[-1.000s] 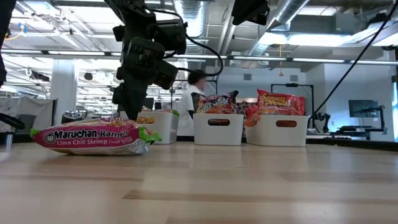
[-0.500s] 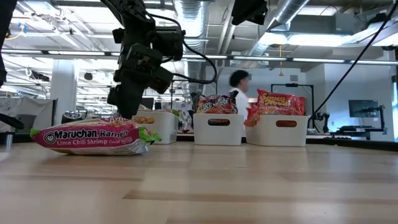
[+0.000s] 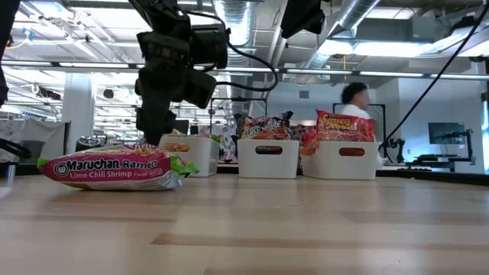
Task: Sort Maruchan noodles
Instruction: Put the green noodle pack into the left white bin
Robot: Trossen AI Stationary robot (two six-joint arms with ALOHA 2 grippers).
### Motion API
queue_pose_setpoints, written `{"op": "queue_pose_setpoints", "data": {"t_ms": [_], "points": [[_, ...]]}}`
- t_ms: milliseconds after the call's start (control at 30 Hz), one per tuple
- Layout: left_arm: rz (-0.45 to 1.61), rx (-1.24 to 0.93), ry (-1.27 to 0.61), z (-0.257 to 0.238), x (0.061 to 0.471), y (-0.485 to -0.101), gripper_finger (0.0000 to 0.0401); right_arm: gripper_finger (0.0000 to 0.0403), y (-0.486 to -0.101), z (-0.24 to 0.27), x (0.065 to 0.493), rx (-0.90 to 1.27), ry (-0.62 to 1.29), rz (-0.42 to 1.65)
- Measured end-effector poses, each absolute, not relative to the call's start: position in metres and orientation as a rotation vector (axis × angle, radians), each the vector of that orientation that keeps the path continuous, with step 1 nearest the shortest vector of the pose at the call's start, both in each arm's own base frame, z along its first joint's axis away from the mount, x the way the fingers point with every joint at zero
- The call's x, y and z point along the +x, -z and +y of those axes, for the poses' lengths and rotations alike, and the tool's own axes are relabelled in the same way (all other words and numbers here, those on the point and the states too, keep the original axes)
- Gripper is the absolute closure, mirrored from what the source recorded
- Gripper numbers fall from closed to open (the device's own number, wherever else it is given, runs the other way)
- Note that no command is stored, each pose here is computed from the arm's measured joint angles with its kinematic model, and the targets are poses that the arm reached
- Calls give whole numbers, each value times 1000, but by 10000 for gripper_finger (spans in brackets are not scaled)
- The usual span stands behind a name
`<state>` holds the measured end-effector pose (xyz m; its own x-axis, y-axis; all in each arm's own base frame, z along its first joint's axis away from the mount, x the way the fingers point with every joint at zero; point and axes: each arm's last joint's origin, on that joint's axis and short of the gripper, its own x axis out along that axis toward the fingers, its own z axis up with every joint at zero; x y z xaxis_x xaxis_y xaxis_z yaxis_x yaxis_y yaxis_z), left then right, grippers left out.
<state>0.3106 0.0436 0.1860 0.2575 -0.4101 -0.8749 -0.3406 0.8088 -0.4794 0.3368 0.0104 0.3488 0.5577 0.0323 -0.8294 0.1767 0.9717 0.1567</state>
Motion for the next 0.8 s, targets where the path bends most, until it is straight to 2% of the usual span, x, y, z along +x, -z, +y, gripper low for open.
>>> {"op": "queue_pose_setpoints", "data": {"t_ms": [333,800], "points": [[1374,-569,16,36,311,-182,223,294,-349,11,337,233,85,976],[1456,-546,60,32,317,-156,223,294,-349,9,337,237,89,976]]}}
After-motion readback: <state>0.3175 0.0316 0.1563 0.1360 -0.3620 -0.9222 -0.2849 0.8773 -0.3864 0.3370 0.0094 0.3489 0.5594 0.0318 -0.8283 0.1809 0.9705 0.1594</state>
